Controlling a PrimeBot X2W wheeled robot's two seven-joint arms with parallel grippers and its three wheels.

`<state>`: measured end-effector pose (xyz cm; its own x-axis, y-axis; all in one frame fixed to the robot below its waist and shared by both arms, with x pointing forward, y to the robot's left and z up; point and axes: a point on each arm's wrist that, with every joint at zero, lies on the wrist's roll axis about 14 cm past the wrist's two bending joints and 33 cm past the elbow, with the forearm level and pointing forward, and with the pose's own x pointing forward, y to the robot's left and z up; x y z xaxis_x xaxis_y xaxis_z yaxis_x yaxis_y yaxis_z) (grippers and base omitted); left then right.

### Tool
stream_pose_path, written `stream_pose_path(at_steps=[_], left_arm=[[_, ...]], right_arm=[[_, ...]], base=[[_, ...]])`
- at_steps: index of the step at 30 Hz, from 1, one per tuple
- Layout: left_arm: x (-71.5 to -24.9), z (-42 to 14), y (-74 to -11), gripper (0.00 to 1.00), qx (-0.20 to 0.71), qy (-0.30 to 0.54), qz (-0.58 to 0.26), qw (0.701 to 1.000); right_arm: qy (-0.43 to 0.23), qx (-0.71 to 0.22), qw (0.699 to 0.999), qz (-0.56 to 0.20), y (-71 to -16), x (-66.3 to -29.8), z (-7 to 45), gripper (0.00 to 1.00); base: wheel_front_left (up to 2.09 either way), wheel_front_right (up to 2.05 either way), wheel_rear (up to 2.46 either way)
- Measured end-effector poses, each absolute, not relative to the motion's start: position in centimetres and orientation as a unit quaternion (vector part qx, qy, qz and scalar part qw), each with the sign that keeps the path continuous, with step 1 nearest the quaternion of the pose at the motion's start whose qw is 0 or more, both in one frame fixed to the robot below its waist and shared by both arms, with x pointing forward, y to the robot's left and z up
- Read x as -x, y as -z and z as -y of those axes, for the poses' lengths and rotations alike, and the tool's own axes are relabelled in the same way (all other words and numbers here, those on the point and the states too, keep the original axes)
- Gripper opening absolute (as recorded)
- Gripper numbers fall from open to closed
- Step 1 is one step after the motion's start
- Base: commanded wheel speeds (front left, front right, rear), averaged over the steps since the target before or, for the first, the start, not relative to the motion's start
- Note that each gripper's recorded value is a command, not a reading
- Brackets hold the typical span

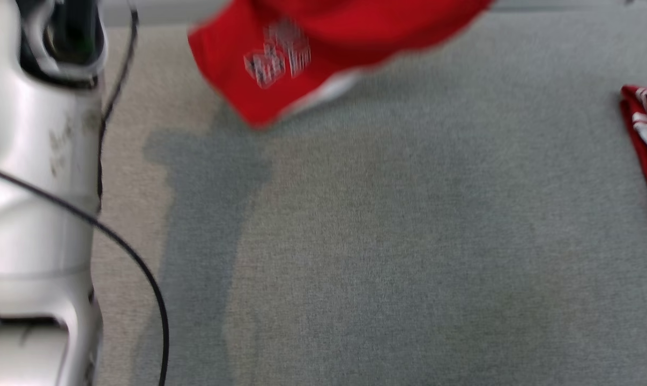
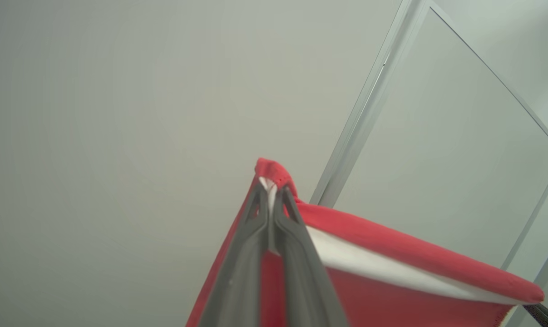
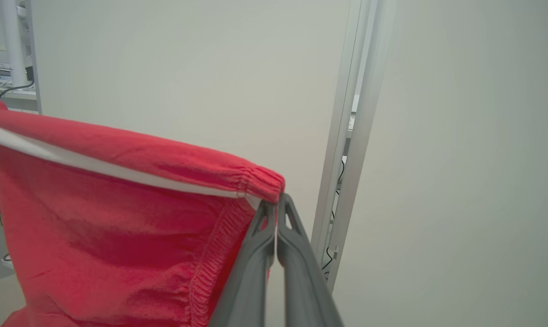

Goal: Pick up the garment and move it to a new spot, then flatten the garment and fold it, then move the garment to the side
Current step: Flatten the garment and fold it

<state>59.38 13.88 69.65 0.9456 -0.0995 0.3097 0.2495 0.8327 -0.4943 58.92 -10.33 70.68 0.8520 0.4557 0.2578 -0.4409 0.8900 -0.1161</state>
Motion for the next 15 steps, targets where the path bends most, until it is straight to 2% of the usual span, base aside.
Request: stream_pose_path(at_steps=[5, 7, 15], left_arm=[[-64.0, -13.4, -71.8, 0.0, 0.276, 0.095, 0.195, 0.936], [-66.2, -13.4, -71.4, 0.0, 0.284, 0.091, 0.221, 0.929], [-70.3, -12.7, -61.1, 0.0, 0.296, 0.067, 0.145, 0.942]], right_arm=[[-0.216, 0.016, 0.962, 0.163, -70.7, -63.9, 10.2, 0.0], [-0.208, 0.017, 0.964, 0.166, -68.9, -66.3, 10.1, 0.0], [-0.19, -0.028, 0.977, 0.087, -58.3, -70.1, 9.8, 0.0]], base=[[0.0, 0.0, 0.0], [0.0, 0.0, 0.0], [0.0, 0.0, 0.0]])
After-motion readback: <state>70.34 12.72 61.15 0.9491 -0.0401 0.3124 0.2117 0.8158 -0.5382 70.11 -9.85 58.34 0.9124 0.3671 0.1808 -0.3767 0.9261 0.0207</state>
